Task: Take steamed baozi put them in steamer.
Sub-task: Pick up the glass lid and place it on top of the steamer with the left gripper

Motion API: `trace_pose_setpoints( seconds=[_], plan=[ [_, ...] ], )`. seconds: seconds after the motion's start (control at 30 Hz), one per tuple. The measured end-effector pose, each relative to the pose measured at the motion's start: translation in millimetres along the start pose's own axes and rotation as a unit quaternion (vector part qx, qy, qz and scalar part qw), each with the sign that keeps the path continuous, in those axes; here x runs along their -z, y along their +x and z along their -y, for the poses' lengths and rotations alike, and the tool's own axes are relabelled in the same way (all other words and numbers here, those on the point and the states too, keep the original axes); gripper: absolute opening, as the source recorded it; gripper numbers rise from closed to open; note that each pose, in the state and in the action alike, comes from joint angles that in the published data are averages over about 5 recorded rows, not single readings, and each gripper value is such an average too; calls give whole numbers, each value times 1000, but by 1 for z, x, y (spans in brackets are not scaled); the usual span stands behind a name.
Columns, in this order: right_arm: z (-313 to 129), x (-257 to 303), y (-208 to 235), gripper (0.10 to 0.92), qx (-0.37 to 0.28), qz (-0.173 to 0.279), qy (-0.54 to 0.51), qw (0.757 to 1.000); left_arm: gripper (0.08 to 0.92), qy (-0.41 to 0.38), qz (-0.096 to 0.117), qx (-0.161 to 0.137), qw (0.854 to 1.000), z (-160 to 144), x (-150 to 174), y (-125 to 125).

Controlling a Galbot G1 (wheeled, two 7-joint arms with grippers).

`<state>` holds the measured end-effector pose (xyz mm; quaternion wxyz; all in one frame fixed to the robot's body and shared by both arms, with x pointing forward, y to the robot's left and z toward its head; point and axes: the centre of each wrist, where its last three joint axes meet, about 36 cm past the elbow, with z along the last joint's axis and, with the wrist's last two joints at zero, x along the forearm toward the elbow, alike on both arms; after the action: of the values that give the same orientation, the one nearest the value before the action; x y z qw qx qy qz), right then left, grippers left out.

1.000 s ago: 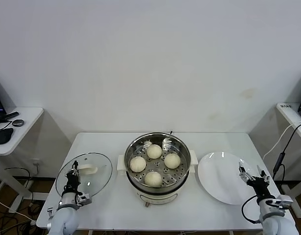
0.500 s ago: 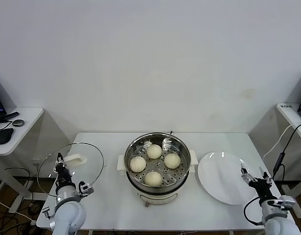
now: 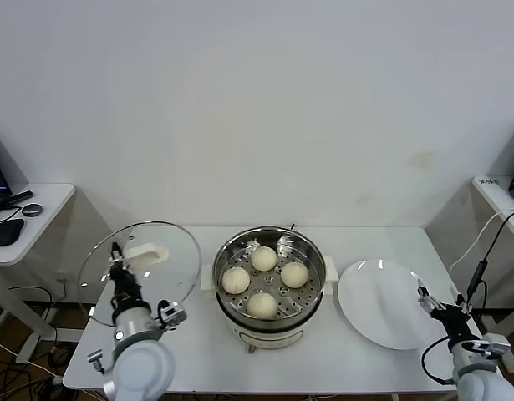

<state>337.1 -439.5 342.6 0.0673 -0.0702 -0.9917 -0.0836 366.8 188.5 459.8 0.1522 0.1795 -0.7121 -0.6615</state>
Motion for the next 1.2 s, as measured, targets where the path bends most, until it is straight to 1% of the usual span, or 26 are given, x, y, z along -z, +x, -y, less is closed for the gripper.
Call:
trace_pose_setpoints(
  seconds=[0.17,0.43,0.7,0.83,1.0,1.1,1.2],
  plan=[
    [-2,-5,2,823,0,-7,4,1000,171,19,32,-19,999,-7,30,17],
    [-8,-11,7,823,-1,-14,12,1000,171,38,94,-51,994,-8,80,38],
    [-12,-15,13,823,0,-22,21,1000,171,42,157,-61,985,-8,126,57],
    [-13,-17,16,823,1,-25,23,999,171,40,184,-61,980,-6,145,65],
    [-13,-18,18,823,-2,-27,23,999,171,35,206,-55,976,-1,166,70],
    [-13,-19,19,823,-2,-28,24,999,171,27,214,-46,975,4,175,70],
    [-13,-20,19,823,-3,-28,24,999,171,17,216,-41,975,12,182,68]
  ],
)
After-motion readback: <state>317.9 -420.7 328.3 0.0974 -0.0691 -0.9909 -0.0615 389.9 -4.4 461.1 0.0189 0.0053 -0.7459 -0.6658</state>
